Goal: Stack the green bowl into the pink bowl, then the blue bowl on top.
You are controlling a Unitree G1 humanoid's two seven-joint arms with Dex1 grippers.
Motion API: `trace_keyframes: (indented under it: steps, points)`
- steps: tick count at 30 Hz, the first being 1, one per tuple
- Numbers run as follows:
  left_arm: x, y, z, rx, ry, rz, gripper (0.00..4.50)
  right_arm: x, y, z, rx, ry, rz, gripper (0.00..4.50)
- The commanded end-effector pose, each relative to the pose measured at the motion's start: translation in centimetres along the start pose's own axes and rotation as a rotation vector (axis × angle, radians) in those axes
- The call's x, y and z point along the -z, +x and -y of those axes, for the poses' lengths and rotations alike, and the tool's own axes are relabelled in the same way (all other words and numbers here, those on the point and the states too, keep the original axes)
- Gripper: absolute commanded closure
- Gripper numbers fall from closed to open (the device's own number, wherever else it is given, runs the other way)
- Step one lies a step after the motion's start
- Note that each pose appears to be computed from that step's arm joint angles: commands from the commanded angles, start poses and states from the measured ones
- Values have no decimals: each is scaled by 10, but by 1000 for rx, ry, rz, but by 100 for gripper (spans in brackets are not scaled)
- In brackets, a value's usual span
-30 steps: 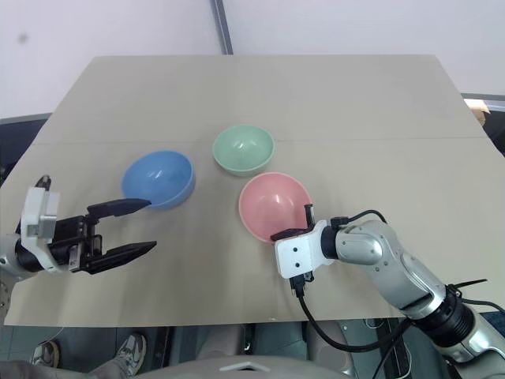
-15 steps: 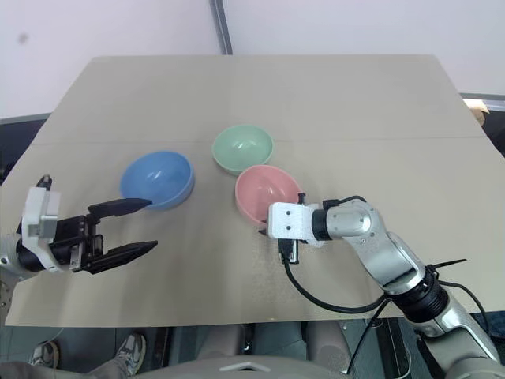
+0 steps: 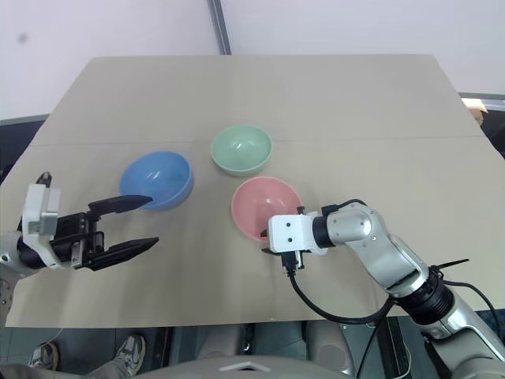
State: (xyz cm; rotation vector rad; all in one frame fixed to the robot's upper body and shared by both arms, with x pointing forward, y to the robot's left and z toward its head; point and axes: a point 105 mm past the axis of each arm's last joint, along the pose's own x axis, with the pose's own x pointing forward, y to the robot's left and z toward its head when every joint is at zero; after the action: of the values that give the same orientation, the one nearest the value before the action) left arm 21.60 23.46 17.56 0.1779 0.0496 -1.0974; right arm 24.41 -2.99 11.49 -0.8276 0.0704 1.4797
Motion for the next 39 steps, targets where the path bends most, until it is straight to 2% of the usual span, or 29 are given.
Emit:
trace_keyframes:
  steps: [1, 2, 11, 13, 15, 18, 26, 30, 35, 39]
  points:
    - [-9, 3, 2, 17, 35, 13, 0, -16, -3, 7, 23, -5, 59, 112]
    - [-9, 3, 2, 18, 35, 14, 0, -19, -5, 9, 26, 8, 75, 70]
    - [-11, 6, 0, 14, 31, 38, 0, -71, -35, 27, 49, 249, 335, 70]
    - [-12, 8, 0, 3, 24, 51, 0, -77, -41, 39, 109, 276, 359, 70]
    - [-12, 11, 0, 0, 21, 64, 0, -71, -46, 69, 243, 288, 331, 70]
    - [-14, 14, 2, -10, 16, 88, 0, -48, -50, 105, 396, 184, 207, 70]
    - [-15, 17, 6, -40, 1, 113, 0, -24, -55, 155, 442, -81, 60, 70]
    - [-15, 18, 7, -68, 3, 122, 0, -16, -54, 166, 414, -181, 13, 70]
    - [-22, 20, 7, -117, -4, 149, 0, -15, -67, 179, 487, 75, 154, 70]
    - [-34, 26, -12, -224, 27, 120, 0, -34, -101, 149, 419, 191, 361, 70]
